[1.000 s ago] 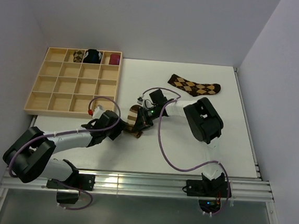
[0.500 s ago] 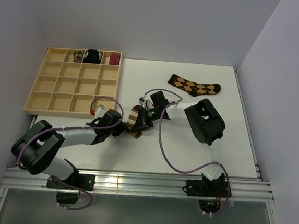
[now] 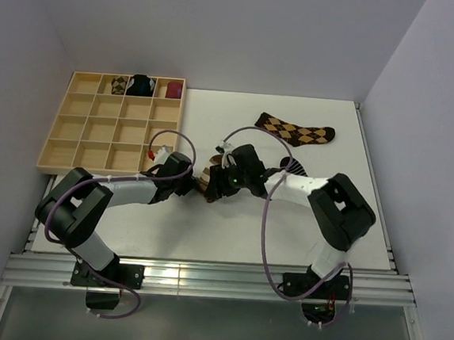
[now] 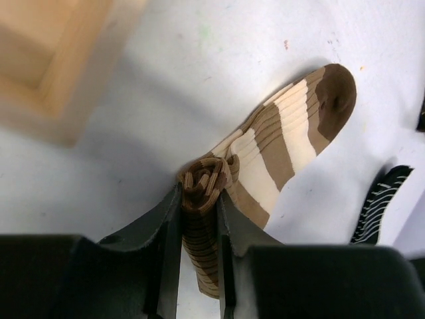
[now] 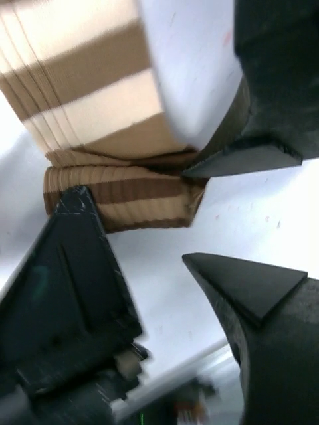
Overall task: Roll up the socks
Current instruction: Roll the sock at the center of the board.
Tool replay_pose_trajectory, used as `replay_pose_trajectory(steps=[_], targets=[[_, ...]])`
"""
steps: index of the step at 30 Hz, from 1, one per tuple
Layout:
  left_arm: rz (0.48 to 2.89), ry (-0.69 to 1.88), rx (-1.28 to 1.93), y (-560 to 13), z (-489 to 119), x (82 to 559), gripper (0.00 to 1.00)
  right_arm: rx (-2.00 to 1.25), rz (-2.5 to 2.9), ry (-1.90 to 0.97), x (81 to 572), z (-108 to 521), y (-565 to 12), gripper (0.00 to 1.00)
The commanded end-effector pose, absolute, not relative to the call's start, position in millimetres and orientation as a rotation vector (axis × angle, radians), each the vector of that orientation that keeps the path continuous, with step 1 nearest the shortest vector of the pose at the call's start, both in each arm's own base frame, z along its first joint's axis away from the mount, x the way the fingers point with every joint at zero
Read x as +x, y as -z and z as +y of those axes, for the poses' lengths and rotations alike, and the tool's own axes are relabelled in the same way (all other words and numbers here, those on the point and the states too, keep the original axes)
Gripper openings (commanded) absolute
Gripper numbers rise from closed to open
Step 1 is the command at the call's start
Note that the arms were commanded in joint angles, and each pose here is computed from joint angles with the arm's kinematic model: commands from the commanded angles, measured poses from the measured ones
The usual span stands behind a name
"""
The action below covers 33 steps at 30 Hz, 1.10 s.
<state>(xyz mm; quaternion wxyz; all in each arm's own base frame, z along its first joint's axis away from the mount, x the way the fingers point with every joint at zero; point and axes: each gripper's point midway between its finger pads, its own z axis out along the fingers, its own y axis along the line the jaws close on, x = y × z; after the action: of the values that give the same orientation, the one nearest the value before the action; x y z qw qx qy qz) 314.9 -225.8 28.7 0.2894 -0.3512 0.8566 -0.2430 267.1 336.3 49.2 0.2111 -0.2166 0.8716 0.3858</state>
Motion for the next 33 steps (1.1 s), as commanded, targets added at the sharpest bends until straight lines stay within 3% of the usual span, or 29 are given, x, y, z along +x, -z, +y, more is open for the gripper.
replay_pose_trajectory(steps=[1, 9, 22, 33], targets=[[2.447, 0.418, -0.770, 1, -203, 300, 0.12, -0.674, 2.144, -0.730, 303, 321, -79, 0.59], [2.495, 0.398, -0.571, -11, -213, 315, 0.12, -0.803, 1.894, -0.382, 297, 319, -97, 0.65], [2.549, 0.431, -0.487, -11, -225, 317, 0.12, -1.041, 1.765, -0.191, 272, 363, -76, 0.66], [2.565, 0.440, -0.459, -9, -228, 316, 0.12, -1.053, 1.758, 0.014, 289, 358, -48, 0.61]])
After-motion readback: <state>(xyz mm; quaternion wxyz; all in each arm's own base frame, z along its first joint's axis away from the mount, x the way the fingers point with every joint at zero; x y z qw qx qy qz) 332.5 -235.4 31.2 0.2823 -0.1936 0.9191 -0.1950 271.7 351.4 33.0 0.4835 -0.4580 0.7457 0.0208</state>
